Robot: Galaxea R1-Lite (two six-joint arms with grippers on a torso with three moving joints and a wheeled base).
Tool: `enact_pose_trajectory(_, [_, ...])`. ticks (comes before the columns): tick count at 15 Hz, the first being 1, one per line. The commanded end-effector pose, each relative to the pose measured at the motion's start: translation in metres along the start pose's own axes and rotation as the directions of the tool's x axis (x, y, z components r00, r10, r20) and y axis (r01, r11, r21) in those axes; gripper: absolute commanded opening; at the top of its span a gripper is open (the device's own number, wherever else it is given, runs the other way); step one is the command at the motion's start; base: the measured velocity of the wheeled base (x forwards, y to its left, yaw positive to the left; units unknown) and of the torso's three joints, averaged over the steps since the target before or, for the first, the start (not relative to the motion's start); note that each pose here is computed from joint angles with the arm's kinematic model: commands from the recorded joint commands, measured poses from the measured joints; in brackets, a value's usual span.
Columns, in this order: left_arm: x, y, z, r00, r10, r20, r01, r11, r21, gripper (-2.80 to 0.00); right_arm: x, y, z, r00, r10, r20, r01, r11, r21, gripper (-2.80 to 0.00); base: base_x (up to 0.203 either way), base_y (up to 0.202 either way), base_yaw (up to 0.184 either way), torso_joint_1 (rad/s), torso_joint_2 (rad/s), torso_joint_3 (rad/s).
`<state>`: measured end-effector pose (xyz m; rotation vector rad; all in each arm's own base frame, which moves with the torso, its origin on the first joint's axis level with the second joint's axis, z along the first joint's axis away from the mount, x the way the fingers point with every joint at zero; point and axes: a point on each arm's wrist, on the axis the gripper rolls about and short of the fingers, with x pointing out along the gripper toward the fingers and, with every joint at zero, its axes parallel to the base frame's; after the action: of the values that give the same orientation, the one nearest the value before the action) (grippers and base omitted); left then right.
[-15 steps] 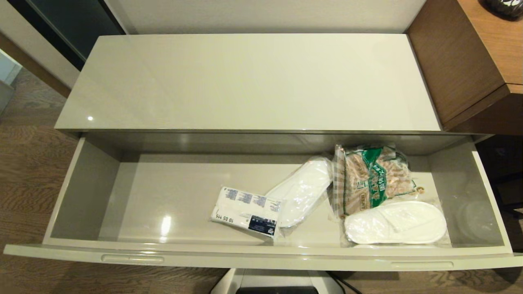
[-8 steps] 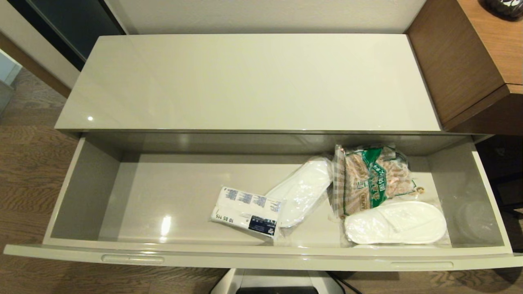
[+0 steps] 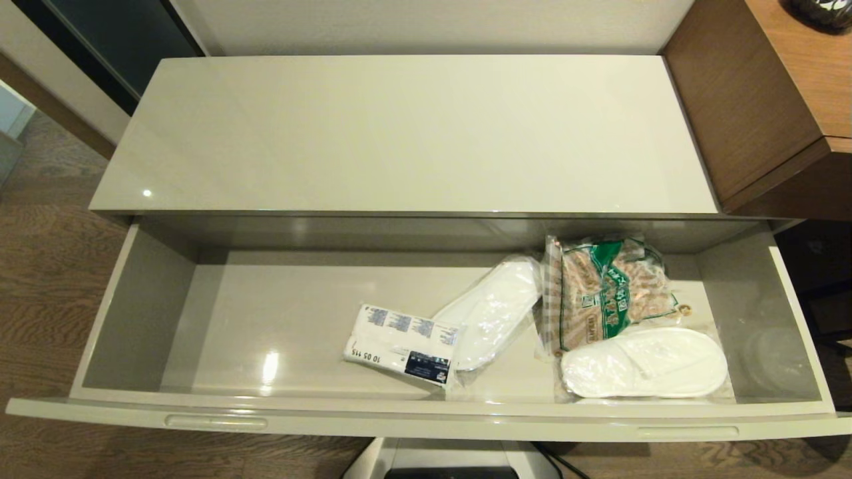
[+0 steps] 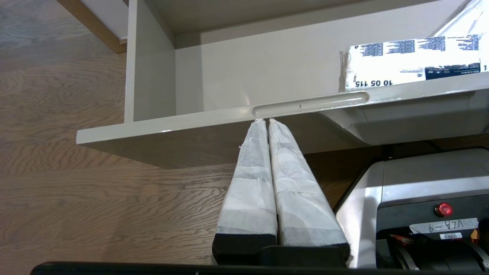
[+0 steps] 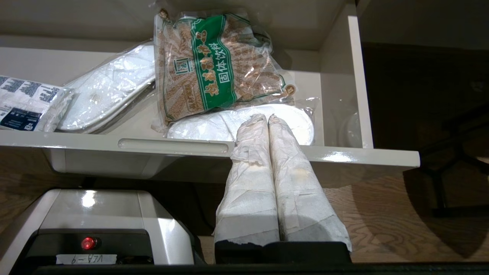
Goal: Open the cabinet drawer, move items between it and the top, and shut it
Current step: Take out the disposable slippers from the drawer
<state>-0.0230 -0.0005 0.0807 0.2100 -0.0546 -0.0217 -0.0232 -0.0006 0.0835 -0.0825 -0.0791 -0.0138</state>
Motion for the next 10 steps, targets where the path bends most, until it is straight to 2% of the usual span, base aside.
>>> enact_pose_trajectory(1, [0.0002,0.0000,0.0001,1.000,-0.001,-0.001,0.001,1.000,0.001,-2.80,-0.0010,0.0000,-0.0002,1.000,-0.001,0.011,0.001,1.000,-0.001,-2.80,0.000,0.000,0.000,0.000,0.00,0.000])
enact_pose_trajectory(10, [0.0002,0.0000,0.0001,1.000,-0.001,-0.001,0.001,1.000,0.001,-2.80,-0.0010,0.0000,-0.0001,1.000,-0.001,0.012,0.001,1.000,-0.001,-2.80,0.000,0.000,0.000,0.000,0.00,0.000])
